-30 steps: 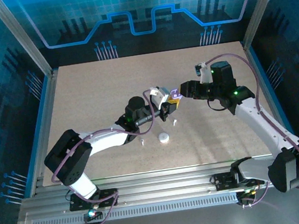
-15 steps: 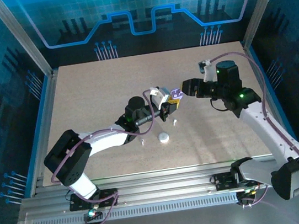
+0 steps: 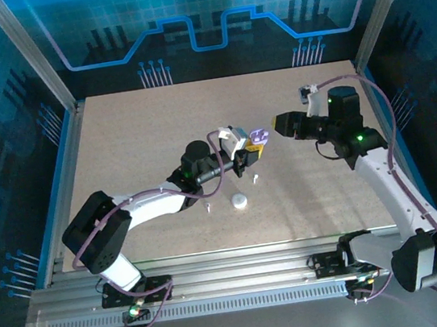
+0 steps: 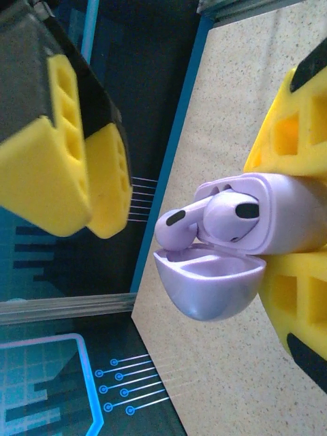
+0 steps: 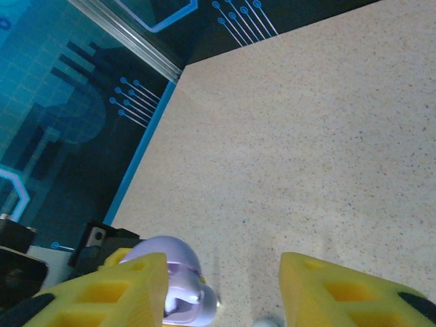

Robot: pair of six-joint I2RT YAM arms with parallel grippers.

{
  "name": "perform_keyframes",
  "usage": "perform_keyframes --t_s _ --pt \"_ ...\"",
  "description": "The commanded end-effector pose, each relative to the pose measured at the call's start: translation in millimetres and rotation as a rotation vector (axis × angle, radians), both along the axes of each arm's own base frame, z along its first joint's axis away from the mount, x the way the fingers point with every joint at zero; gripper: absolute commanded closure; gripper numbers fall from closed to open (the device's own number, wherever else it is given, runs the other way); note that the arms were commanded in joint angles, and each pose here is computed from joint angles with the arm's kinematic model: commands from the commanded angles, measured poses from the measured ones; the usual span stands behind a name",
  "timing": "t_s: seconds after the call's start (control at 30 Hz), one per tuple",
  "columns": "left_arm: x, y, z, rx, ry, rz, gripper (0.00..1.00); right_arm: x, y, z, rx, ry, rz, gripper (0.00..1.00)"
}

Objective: Insert the wireless bluetooth earbuds into the charging case

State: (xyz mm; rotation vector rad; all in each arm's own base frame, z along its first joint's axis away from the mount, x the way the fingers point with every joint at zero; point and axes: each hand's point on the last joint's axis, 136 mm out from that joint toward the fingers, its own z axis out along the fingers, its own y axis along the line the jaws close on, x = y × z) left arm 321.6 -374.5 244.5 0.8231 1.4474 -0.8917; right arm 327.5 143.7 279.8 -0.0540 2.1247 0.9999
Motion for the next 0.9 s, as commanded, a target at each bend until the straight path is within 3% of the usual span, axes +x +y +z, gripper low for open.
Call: perform_keyframes --t_s 0.0,0.57,0.87 --pt "-11.7 -1.2 18.7 -0.036 -0.065 -0.043 0.85 -1.7 -6.5 -17.5 -0.044 0.056 -0.016 0.54" --pt "-12.4 -0.3 19.7 -0.032 -0.070 -0.041 0.85 2.8 12.6 -32.6 -0.067 0.081 0.036 0.56" --pt "-12.6 0.1 19.0 -0.030 -0.068 -0.040 0.85 -4.2 17.8 -20.5 -0.045 0.010 0.071 0.57"
